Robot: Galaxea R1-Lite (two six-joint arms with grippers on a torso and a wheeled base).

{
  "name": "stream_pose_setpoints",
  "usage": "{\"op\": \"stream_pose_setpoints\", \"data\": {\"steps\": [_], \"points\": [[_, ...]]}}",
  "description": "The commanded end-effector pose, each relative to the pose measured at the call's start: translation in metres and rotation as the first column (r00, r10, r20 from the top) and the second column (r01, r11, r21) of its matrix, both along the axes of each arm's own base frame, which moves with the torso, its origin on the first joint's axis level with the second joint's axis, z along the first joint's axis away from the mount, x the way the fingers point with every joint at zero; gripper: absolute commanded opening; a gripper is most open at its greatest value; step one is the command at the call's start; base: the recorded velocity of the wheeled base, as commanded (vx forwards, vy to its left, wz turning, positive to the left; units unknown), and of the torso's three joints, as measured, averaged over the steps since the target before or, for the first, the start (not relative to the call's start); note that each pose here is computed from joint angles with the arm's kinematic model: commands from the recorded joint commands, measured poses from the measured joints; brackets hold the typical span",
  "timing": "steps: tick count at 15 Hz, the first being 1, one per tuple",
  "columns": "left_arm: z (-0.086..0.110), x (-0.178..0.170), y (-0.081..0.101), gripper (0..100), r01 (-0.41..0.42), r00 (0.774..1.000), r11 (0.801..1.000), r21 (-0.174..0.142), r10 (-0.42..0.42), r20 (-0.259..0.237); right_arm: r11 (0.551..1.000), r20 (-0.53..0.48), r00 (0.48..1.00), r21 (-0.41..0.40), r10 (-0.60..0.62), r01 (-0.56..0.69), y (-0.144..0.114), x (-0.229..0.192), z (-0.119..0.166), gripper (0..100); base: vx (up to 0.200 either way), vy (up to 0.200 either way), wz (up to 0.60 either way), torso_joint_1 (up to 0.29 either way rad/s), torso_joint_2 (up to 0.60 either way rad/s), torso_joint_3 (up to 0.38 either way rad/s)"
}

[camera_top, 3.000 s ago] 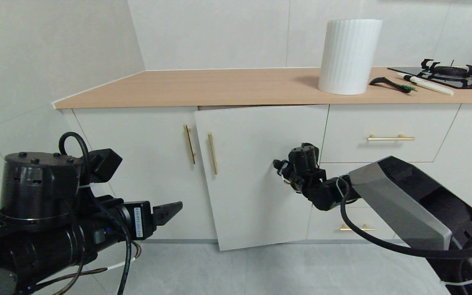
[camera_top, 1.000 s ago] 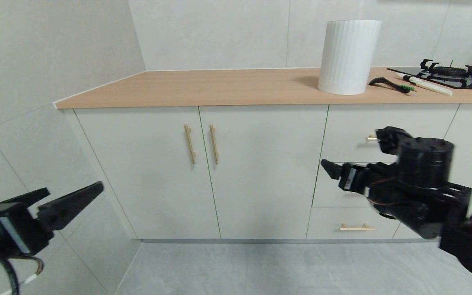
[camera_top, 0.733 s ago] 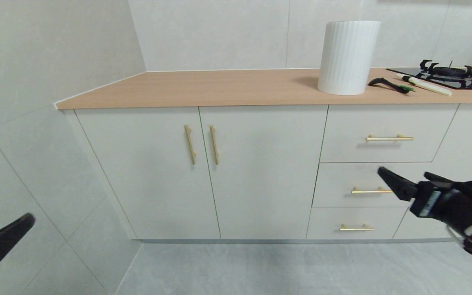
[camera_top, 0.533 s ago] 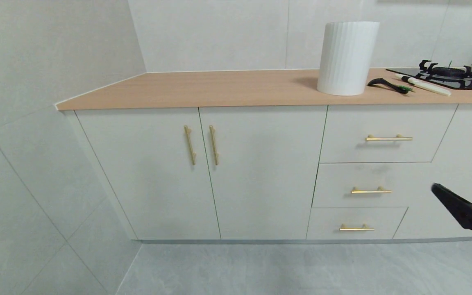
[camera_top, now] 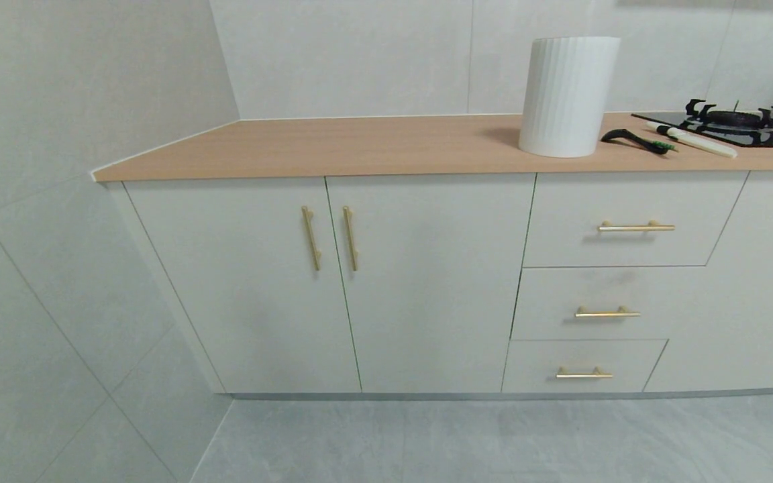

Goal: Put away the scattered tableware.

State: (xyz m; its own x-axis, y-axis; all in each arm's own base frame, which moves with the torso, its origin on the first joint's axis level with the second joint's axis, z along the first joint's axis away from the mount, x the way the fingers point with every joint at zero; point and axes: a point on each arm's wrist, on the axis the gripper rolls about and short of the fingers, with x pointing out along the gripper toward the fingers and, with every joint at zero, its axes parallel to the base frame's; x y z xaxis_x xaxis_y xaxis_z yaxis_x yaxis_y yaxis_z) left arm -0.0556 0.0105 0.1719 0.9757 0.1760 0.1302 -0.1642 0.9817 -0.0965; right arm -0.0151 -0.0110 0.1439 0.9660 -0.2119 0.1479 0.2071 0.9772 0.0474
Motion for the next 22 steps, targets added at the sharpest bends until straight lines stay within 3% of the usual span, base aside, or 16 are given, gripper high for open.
{"op": "stream_pose_setpoints", "data": {"steps": [1,3,5,7,10,11,12,15,22], "points": [[-0.007,-0.008,-0.003,100,-0.052,0.998,0.999,0.013,0.051,0.029,0.994,0.081,0.99,0.005,-0.112,0.112,0.001,-0.014,-0.008,100,0.0,0.0,0.0,0.0,0.0,0.0],[-0.021,-0.009,-0.005,100,-0.082,0.997,0.994,0.076,0.08,0.023,0.993,0.083,0.991,-0.043,-0.108,0.112,0.005,-0.02,-0.022,100,0.0,0.0,0.0,0.0,0.0,0.0],[-0.03,-0.003,-0.005,100,-0.081,0.997,0.994,0.071,0.082,-0.011,0.993,0.054,0.994,-0.052,-0.099,0.102,0.005,-0.017,-0.034,100,0.0,0.0,0.0,0.0,0.0,0.0],[-0.056,0.011,-0.005,100,-0.049,0.992,0.995,0.083,0.058,-0.109,0.996,-0.008,0.997,-0.055,-0.074,0.073,0.005,-0.01,-0.052,100,0.0,0.0,0.0,0.0,0.0,0.0],[-0.087,0.027,-0.006,100,-0.023,0.986,0.995,0.1,0.039,-0.161,0.995,-0.073,0.996,-0.082,0.058,-0.064,0.008,-0.008,-0.058,100,0.0,0.0,0.0,0.0,0.0,0.0],[-0.091,0.03,-0.006,100,-0.023,0.987,0.994,0.107,0.039,-0.153,0.993,-0.091,0.993,-0.088,0.073,-0.081,0.008,-0.008,-0.06,100,0.0,0.0,0.0,0.0,0.0,0.0],[-0.091,0.032,-0.007,100,0.005,0.994,0.995,0.103,0.006,-0.11,0.986,-0.123,0.984,-0.089,0.132,-0.143,0.01,-0.008,-0.063,100,0.0,0.0,0.0,0.0,0.0,0.0],[-0.094,0.033,-0.008,100,0.075,0.99,0.996,0.052,-0.068,-0.12,0.98,-0.155,0.974,-0.085,0.166,-0.181,0.01,-0.007,-0.067,100,0.0,0.0,0.0,0.0,0.0,0.0],[-0.096,0.033,-0.009,100,0.133,0.983,0.988,0.075,-0.122,-0.139,0.978,-0.156,0.973,-0.088,0.173,-0.188,0.011,-0.007,-0.067,100,0.0,0.0,0.0,0.0,0.0,0.0]]}}
